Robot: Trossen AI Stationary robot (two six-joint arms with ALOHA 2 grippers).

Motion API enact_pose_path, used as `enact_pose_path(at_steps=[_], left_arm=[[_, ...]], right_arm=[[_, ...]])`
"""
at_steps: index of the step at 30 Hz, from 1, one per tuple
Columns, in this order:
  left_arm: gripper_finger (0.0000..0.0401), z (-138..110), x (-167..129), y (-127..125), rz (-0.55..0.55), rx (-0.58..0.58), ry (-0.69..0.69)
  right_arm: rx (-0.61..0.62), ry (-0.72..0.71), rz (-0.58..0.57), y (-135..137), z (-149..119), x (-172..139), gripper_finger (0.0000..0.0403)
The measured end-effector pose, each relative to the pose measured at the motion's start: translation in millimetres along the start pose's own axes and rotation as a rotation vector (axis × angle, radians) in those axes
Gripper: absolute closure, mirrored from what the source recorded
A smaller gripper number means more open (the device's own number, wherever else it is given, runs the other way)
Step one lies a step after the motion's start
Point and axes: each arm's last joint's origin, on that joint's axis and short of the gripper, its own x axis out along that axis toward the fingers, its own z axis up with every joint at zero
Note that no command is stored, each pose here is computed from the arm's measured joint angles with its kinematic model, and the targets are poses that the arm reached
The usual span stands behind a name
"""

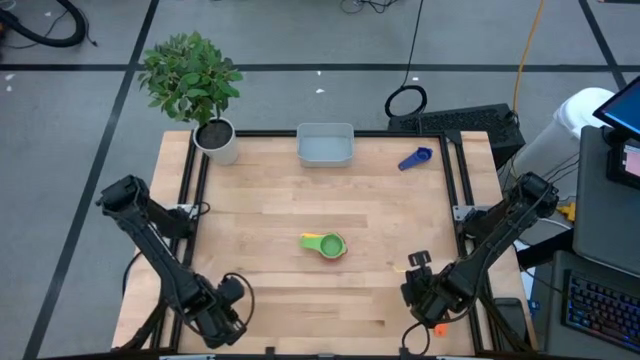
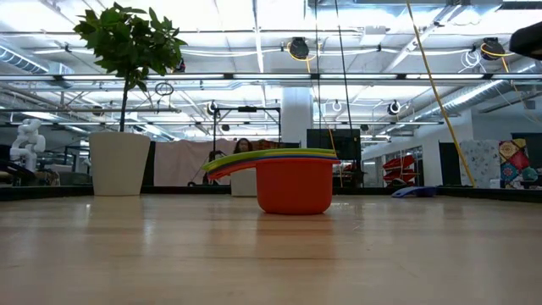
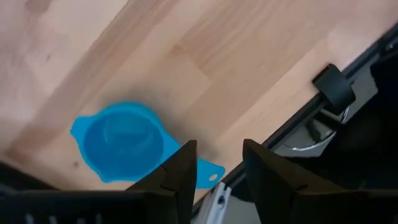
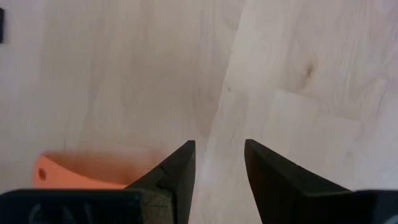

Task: Nest measuring cups in basket
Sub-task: Stack the light blue measuring cup on top of the green measuring cup

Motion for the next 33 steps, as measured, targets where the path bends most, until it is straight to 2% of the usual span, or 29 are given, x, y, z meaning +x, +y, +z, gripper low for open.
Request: enact_pose_path(at_steps=[5,9,15,21,26,33], left_arm=[[0.027,-10,5,4,0.016,-0.152,0.004],[0.027,-18,18,5,0.056,-0.202,-0.002],[0.027,-19,39,0,0.089,-0.184,-0.014],[0.027,-14,57,0,0.164,-0.149,-0.011],[0.027,-12,58,3,0.208,-0.141,-0.011],[0.027,-12,56,1,0.203,-0.116,-0.007]], right_arm=[[-0.027,-0.049,0.0,2,4,0,0.027],[-0.067,-0.067,0.002,2,5,0,0.027],[-0.107,-0.076,-0.019,0,7,0,0.027],[-0.09,-0.092,-0.013,-3,11,1,0.027],[-0.078,-0.117,0.005,-2,13,1,0.027],[-0.063,-0.12,0.008,-2,14,0,0.027]])
